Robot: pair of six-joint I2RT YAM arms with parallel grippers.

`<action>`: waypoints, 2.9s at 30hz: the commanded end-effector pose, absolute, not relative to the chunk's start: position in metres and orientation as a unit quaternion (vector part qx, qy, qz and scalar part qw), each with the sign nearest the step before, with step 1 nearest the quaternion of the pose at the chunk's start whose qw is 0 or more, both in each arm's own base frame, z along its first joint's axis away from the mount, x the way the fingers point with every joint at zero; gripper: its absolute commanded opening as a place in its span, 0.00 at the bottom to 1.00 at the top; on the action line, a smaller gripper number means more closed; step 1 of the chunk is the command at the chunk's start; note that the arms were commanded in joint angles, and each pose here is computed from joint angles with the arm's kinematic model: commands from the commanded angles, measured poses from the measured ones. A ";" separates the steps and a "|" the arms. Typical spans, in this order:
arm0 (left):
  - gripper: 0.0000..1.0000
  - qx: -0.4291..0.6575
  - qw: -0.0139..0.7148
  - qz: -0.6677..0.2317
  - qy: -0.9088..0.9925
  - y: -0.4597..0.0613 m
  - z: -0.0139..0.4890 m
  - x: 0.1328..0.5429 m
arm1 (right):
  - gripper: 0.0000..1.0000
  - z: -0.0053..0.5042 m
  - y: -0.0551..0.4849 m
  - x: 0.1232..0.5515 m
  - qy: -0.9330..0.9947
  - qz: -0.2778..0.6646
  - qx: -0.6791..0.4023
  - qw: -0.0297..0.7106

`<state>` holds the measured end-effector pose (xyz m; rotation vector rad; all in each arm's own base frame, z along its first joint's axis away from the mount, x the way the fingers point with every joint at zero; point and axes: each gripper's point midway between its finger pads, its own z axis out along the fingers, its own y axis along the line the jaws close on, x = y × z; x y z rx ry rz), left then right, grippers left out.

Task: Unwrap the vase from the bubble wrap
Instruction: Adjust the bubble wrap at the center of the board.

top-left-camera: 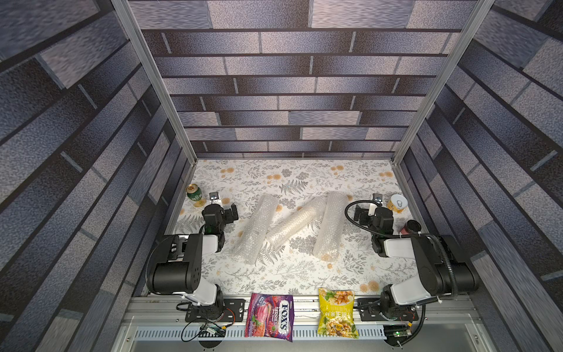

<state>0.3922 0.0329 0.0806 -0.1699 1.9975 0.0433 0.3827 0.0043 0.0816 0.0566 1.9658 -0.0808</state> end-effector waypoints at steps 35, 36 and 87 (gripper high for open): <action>1.00 -0.037 0.505 -0.145 0.850 -0.081 0.241 0.354 | 0.71 0.179 0.053 0.310 0.907 0.149 0.056 0.391; 1.00 -0.037 0.497 -0.151 0.854 -0.086 0.239 0.353 | 0.71 0.183 0.056 0.303 0.907 0.160 0.059 0.384; 1.00 0.082 0.287 -0.197 0.934 -0.290 0.142 0.343 | 0.71 0.108 0.164 0.310 0.980 -0.003 -0.042 0.193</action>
